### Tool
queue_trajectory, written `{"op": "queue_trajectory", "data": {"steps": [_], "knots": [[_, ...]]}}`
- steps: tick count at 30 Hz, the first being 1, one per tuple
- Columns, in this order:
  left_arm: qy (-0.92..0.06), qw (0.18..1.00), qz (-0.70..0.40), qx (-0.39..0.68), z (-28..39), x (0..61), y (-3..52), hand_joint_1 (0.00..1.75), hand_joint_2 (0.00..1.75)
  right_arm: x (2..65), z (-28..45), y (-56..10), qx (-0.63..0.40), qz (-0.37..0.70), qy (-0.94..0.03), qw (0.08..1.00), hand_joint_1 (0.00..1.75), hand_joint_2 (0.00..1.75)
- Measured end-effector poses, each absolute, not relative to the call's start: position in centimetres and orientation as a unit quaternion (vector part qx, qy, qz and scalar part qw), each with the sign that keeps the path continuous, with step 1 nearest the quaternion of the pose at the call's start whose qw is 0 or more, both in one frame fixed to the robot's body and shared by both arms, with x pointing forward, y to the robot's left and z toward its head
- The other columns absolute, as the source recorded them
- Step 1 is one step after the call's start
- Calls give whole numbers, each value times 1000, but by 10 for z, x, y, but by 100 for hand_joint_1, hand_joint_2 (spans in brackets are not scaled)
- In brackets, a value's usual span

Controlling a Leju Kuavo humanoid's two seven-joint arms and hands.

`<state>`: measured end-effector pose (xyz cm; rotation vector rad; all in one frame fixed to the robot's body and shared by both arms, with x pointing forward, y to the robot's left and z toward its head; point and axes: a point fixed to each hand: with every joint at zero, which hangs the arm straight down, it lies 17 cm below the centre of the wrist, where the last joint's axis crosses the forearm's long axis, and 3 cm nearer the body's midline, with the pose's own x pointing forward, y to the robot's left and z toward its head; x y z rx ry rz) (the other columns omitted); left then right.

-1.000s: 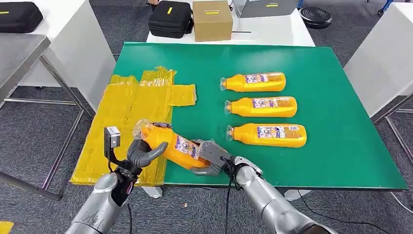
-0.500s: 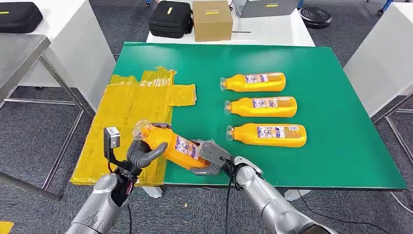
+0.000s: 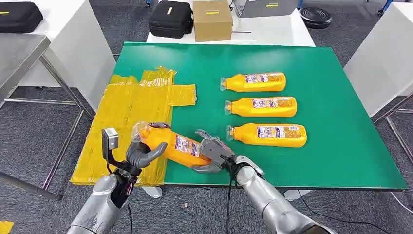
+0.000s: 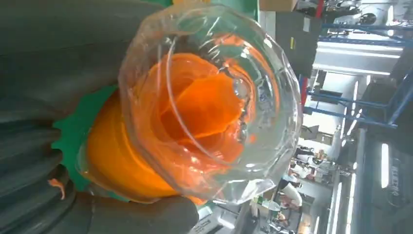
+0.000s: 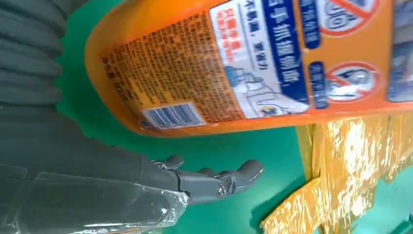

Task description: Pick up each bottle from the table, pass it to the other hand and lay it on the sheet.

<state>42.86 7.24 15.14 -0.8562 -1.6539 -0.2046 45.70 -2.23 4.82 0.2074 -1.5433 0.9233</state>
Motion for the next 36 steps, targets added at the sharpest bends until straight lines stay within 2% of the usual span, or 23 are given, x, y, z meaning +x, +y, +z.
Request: {"op": "queue_trajectory", "data": {"steps": [6,12,23,36], "knots": [[-713,594,-81,-364,153,431,74,175,175,456,50,-24,87,402,-676,612,0,0],[-710,601,-78,-358,147,429,74,175,175,458,91,-17,100,374,-735,557,0,0],[-709,603,-73,-358,145,426,74,175,175,463,107,-18,100,361,-750,544,0,0],[-737,616,-39,-276,146,459,103,175,175,452,100,-12,107,385,-743,537,0,0]]}}
